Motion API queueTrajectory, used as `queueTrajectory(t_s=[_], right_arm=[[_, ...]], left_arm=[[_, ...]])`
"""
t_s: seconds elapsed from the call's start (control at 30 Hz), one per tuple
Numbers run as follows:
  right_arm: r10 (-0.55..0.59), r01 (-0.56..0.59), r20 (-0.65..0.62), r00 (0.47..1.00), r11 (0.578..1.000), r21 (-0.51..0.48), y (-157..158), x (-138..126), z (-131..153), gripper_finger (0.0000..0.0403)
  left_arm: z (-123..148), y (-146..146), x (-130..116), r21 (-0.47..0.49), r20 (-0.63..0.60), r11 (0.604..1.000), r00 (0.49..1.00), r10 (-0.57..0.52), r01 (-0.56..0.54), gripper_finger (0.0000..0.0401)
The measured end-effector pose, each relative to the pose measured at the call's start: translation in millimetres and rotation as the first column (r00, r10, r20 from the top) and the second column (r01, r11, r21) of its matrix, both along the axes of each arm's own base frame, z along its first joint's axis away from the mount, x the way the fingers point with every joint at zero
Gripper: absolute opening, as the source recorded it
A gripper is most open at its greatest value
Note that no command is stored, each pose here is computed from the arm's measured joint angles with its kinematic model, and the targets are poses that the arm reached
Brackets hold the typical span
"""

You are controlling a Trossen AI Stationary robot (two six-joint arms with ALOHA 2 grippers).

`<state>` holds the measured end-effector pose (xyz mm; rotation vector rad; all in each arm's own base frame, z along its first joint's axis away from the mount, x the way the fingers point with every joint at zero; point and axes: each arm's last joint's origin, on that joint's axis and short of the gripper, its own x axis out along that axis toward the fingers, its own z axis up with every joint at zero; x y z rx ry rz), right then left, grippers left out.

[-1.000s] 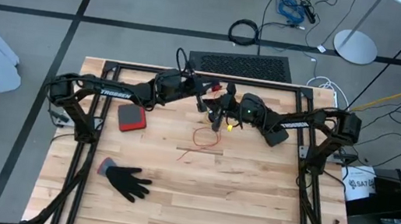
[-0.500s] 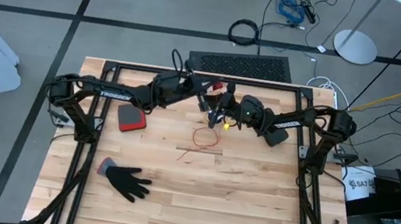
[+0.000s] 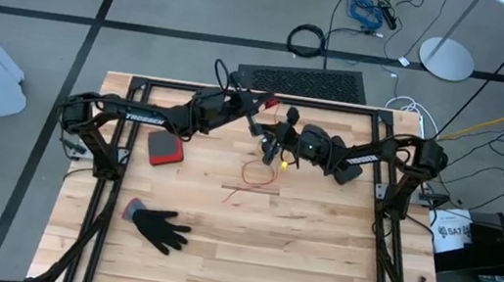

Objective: Coil cords
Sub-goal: Coil the red wire into the spool

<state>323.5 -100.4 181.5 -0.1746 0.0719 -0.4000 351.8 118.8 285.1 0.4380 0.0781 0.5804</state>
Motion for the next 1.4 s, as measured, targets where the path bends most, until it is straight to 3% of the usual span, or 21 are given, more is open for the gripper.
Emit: queueTrajectory(t_s=[0.27,0.9,1.27,1.4], right_arm=[[-0.041,0.041,0.002,0.999,0.999,0.012,8.5,-12.4,-3.6,0.0062],[-0.064,0.062,0.028,0.998,0.995,0.076,20.4,-38.2,-6.7,0.0066],[-0.137,0.136,0.018,0.99,0.99,0.021,34.1,-59.1,0.5,0.0066],[-0.035,0.033,-0.016,0.999,0.996,-0.085,41.7,-59.6,-1.1,0.0066]], left_arm=[[0.2,7.7,-2.7,0.001,0.002,1.0,1.0,0.016,-0.016,0.0],[-0.7,11.7,-4.1,-0.002,-0.009,1.0,1.0,0.024,-0.024,0.0],[-0.5,11.8,-4.2,-0.001,-0.008,1.0,1.0,0.025,-0.025,0.0],[-0.6,11.8,-4.2,-0.001,-0.009,1.0,1.0,0.025,-0.025,0.0]])
